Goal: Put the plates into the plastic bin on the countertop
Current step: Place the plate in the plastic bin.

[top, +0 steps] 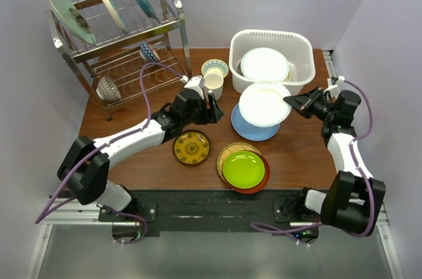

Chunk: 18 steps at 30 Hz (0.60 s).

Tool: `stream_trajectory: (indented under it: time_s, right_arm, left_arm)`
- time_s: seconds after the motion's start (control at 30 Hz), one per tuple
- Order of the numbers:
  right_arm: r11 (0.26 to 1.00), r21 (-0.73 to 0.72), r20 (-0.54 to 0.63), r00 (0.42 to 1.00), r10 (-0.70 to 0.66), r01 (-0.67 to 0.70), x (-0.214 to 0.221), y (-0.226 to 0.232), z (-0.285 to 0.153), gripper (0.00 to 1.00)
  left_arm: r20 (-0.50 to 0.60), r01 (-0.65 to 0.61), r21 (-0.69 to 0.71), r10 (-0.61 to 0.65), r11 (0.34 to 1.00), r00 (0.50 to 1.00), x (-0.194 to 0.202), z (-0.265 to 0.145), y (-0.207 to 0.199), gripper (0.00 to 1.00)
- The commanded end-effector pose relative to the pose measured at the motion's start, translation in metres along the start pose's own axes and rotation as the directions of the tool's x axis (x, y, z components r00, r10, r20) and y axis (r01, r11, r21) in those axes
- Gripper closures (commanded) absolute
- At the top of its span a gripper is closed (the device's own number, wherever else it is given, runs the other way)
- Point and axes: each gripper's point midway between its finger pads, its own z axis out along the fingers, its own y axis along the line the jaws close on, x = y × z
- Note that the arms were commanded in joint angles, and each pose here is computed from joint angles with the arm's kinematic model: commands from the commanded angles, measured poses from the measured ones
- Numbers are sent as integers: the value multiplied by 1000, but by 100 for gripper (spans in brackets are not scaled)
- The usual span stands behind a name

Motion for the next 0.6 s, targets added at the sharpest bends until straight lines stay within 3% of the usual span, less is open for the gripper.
stream_trajectory:
  time_s: [0.0,0.57]
  right_arm:
    - [988,-134,71,995,-63,72,-37,56,1,100]
    - [991,-118,125,991,-54,69,-96,60,46,100]
  left_arm:
    - [16,-28,39,28,999,999,-7,4,-13,28]
    - [-74,-39,38,42,999,996,18,10,-12,28]
